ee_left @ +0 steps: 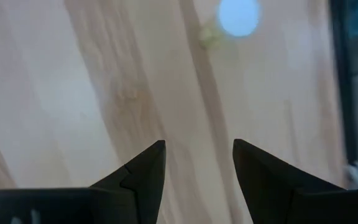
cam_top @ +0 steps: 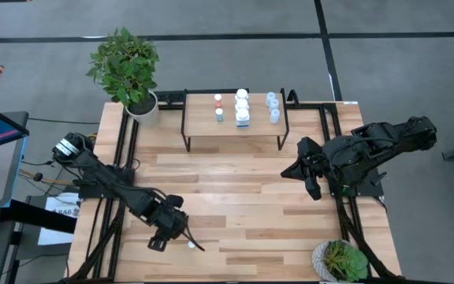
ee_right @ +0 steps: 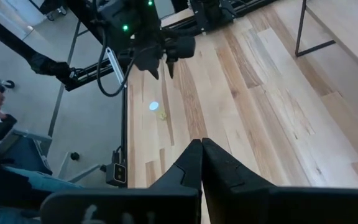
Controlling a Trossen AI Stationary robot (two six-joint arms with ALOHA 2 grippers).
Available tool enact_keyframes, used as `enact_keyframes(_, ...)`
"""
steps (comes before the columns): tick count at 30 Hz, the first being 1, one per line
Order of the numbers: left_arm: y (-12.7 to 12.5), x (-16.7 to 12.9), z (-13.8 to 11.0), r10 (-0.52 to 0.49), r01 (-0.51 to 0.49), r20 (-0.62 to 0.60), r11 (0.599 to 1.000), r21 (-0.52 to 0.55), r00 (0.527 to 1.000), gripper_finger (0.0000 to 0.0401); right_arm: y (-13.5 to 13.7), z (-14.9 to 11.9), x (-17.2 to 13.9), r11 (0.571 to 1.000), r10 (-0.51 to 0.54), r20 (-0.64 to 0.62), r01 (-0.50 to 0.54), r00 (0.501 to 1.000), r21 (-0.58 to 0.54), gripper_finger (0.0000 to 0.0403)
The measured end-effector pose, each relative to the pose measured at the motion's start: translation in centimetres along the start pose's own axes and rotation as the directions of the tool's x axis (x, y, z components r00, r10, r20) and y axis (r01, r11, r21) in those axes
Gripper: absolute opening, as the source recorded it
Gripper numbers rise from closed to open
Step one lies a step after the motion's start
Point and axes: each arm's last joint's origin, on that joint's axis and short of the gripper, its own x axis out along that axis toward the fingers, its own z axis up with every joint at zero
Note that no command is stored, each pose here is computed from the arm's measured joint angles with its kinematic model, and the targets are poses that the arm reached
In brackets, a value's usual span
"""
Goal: Pick and place medicine bottles onto shelf by color
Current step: Put the yellow medicine bottle on the shelf
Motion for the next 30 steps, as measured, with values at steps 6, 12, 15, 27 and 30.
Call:
enact_keyframes(6, 0.0, 2.1, -0.8, 0.037, -0.039, 0.073, 0.999, 0.035, 0.997, 0.0176, 0.0, 0.0, 0.0, 1.0, 0.0, 0.0, 0.0, 1.0, 0.002, 0.0024)
enact_keyframes(12, -0.2, 2.5, -0.5, -0.017, 0.007, 0.119, 0.996, 0.089, 0.993, 0.021, 0.0, 0.0, 0.0, 1.0, 0.0, 0.0, 0.0, 1.0, 0.004, 0.0024)
enact_keyframes(15, -0.6, 2.5, 0.1, -0.032, 0.007, 0.182, 0.991, 0.137, 0.983, 0.0237, 0.0, 0.0, 0.0, 1.0, 0.0, 0.0, 0.0, 1.0, 0.004, 0.0024)
enact_keyframes(27, -0.9, 6.2, 1.3, 0.001, -0.052, 0.192, 0.964, 0.262, 0.981, 0.0261, 0.0, 0.0, 0.0, 1.0, -0.001, -0.003, 0.001, 1.0, 0.022, 0.0024)
enact_keyframes(30, -1.0, 6.4, 1.8, -0.01, -0.054, 0.229, 0.96, 0.275, 0.973, 0.0254, 0.0, 0.0, 0.0, 1.0, -0.001, -0.004, 0.002, 1.0, 0.022, 0.0024)
